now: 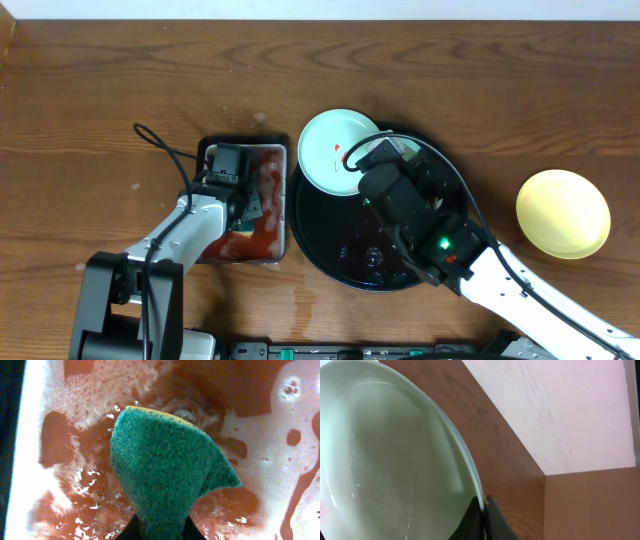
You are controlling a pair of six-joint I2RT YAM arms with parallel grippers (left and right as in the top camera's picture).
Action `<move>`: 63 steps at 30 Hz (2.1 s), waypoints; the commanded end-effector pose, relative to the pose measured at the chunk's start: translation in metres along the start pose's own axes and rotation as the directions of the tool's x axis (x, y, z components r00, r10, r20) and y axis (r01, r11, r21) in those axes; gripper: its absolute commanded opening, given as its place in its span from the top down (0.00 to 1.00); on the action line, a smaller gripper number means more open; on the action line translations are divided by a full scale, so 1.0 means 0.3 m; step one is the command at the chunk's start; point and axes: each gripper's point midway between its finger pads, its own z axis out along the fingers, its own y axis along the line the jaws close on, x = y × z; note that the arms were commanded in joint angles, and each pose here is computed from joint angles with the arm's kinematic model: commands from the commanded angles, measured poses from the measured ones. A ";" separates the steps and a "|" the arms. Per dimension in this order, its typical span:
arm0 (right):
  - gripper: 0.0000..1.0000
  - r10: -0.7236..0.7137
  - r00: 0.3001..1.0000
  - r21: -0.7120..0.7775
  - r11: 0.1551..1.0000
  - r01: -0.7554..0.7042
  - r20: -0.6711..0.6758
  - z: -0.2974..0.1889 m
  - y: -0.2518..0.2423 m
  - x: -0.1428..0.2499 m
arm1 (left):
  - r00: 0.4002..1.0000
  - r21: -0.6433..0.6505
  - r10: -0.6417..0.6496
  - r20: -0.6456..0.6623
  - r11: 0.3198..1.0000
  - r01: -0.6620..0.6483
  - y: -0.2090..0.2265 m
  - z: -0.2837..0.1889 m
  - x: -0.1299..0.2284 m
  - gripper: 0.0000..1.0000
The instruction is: Clean dirty plates on tray and stack at the side
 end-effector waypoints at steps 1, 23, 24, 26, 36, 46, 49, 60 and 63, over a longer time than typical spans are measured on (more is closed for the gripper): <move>0.99 0.009 1.000 0.024 1.000 -0.009 0.008 -0.012 -0.025 -0.021 | 1.000 0.012 -0.007 0.025 1.000 0.007 -0.006 -0.022 -0.026 0.93; 0.99 0.008 1.000 0.024 1.000 -0.008 0.007 -0.012 -0.025 -0.020 | 0.999 -0.019 0.007 -0.052 1.000 -0.008 0.040 -0.106 0.065 0.43; 0.99 0.008 1.000 0.024 1.000 -0.008 0.007 -0.012 -0.024 -0.020 | 0.999 -0.020 0.007 -0.054 1.000 -0.008 0.042 -0.103 0.070 0.43; 0.99 0.008 1.000 0.024 1.000 -0.008 0.007 -0.012 -0.024 -0.020 | 0.998 -0.023 0.007 -0.061 1.000 -0.009 0.045 -0.098 0.078 0.43; 0.99 0.007 1.000 0.023 1.000 -0.007 0.006 -0.012 -0.024 -0.020 | 0.991 -0.049 0.012 -0.131 0.999 -0.018 0.060 -0.044 0.130 0.54; 0.99 0.005 1.000 0.023 1.000 -0.005 0.004 -0.012 -0.024 -0.018 | 0.991 -0.049 0.013 -0.131 0.999 -0.019 0.060 -0.047 0.129 0.92; 0.99 0.005 1.000 0.023 1.000 -0.005 0.004 -0.012 -0.024 -0.018 | 0.992 -0.042 0.031 -0.121 0.998 -0.037 0.054 -0.059 0.113 0.92; 0.99 -0.001 1.000 0.021 1.000 0.001 0.000 -0.012 -0.022 -0.014 | 1.000 0.005 0.029 -0.001 1.000 -0.029 0.019 -0.163 0.005 0.67; 0.99 -0.001 1.000 0.021 1.000 0.001 0.000 -0.012 -0.022 -0.014 | 0.999 0.013 0.027 0.019 1.000 -0.027 0.013 -0.168 -0.010 0.51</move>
